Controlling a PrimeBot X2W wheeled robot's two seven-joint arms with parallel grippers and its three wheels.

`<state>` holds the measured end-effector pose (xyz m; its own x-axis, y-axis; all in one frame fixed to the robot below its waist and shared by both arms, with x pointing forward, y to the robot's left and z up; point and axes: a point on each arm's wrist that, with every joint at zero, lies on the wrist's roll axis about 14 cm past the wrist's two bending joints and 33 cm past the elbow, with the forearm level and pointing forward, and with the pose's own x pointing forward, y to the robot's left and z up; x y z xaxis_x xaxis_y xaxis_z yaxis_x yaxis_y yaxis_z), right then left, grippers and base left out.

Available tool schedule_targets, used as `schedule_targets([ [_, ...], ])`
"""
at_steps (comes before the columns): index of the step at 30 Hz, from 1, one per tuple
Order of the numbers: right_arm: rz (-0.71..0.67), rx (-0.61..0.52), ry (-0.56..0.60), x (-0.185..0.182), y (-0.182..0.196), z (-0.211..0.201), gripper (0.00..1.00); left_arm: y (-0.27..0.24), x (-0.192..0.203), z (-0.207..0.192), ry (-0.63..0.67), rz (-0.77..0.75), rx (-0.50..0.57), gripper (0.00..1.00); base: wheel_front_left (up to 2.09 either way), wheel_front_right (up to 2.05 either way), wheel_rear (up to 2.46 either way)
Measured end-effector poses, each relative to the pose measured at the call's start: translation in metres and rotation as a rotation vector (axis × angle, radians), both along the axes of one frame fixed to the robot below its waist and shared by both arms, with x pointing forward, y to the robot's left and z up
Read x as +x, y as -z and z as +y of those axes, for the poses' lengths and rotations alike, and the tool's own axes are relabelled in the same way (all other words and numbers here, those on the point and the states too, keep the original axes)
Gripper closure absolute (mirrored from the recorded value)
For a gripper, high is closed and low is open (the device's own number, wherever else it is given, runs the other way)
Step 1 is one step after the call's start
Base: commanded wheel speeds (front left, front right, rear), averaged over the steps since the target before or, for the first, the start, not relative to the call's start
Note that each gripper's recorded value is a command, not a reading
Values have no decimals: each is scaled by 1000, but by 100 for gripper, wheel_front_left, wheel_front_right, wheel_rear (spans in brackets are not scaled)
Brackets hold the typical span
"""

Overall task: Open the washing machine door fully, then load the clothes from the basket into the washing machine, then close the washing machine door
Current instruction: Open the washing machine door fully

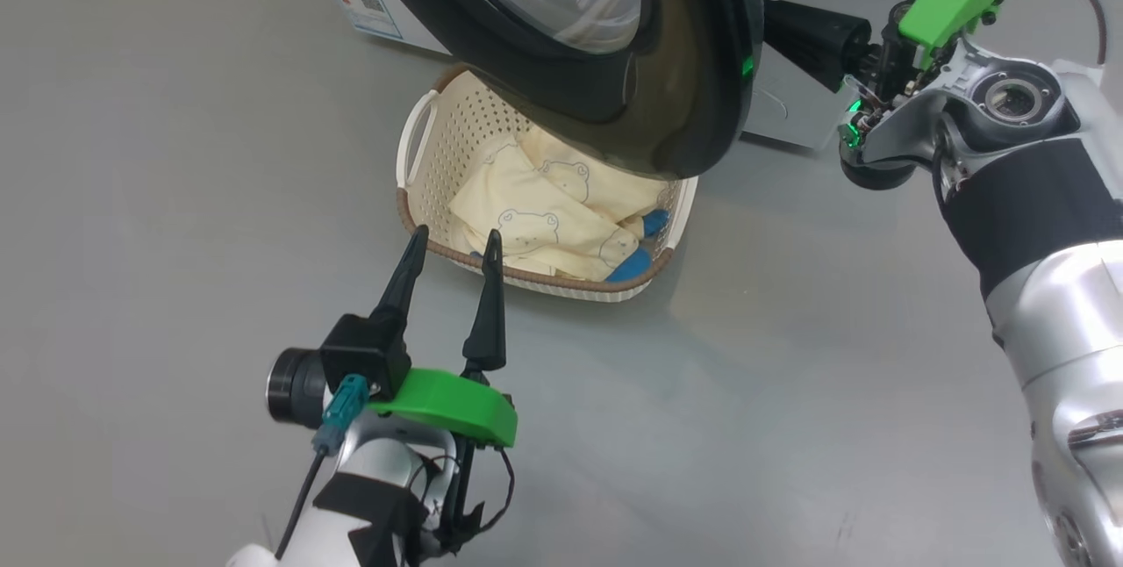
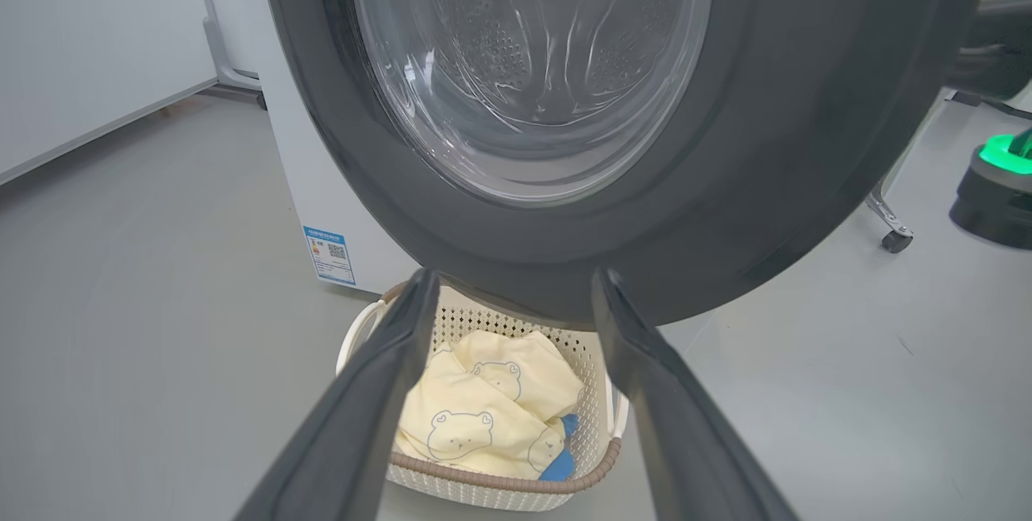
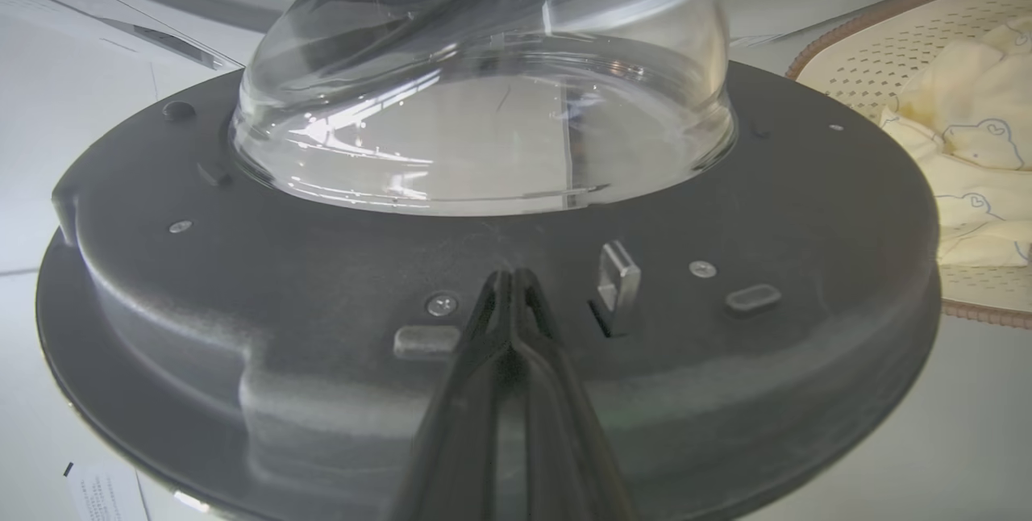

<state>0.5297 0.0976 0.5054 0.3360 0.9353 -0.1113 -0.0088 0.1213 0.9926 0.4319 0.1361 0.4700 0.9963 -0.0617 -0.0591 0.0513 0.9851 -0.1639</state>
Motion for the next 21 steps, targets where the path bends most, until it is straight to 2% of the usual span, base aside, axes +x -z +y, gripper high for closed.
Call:
schedule_targets([
  [21, -16, 43, -153, -54, -7, 25, 100, -5, -9, 2, -7, -10, 4, 0, 0, 0, 0],
])
